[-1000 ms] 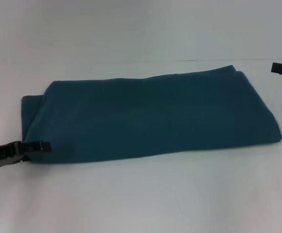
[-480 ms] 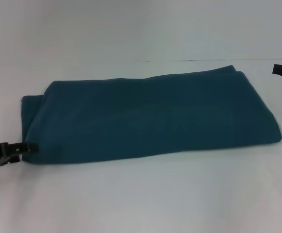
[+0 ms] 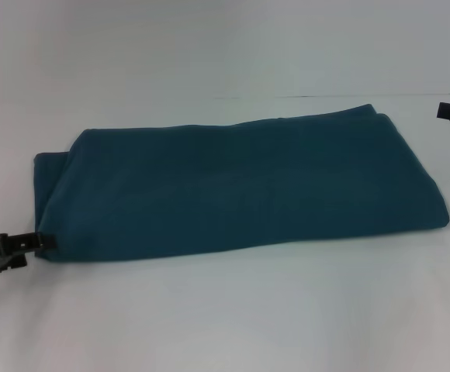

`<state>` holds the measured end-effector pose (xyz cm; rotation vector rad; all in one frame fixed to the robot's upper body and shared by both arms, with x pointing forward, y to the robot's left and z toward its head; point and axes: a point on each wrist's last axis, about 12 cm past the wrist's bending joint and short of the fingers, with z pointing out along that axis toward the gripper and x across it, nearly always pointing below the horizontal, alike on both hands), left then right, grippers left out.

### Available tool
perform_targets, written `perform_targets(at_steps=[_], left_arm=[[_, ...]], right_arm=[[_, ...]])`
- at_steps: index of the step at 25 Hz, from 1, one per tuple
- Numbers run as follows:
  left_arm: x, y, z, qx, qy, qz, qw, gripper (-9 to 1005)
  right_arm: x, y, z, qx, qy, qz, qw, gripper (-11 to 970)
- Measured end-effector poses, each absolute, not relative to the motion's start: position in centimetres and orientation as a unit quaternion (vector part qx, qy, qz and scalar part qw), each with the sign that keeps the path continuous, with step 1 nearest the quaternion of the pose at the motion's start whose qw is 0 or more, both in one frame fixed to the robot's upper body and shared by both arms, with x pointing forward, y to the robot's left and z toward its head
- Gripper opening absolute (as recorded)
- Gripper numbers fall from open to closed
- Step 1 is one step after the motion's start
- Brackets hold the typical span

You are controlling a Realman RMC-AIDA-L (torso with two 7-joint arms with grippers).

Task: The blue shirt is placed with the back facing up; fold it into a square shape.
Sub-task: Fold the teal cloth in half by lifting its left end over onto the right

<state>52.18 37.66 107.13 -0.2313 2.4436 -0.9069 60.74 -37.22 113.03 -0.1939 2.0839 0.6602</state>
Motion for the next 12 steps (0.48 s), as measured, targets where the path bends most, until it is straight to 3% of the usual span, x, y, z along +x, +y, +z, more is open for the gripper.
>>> perform_targets(at_steps=[12], left_arm=[[53.5, 37.0, 106.8, -0.083, 0.907, -0.316, 0.268, 810]], right_arm=[[60.6, -37.4, 113.1, -0.078, 0.845, 0.269, 0.455, 790]])
